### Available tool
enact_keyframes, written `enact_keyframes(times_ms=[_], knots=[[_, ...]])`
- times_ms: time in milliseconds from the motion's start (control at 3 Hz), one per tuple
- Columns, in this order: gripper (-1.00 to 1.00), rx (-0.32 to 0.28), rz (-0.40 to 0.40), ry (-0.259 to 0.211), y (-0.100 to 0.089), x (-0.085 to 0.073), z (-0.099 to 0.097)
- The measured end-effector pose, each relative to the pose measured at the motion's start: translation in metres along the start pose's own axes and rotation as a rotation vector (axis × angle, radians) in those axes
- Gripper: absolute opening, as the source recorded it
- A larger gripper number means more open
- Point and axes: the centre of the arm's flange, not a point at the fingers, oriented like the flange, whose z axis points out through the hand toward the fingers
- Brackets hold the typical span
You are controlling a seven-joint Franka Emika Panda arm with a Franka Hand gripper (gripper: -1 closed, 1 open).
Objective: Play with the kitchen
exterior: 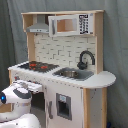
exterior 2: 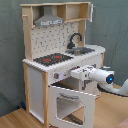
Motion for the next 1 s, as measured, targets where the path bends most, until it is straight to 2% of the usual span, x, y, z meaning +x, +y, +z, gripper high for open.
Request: enact_keyframes(times_ms=[333, 667, 1000], knots=[[-1.0, 0.001, 0.001, -0.001, -0.0005, -0.0005, 0.0001], [-1.0, 0.006, 0.054, -0.002, -0.0034, -0.0008, 0.0004], [-1.0, 0.005, 0.16, -0.003, -0.0033, -0.0009, 0.0004]])
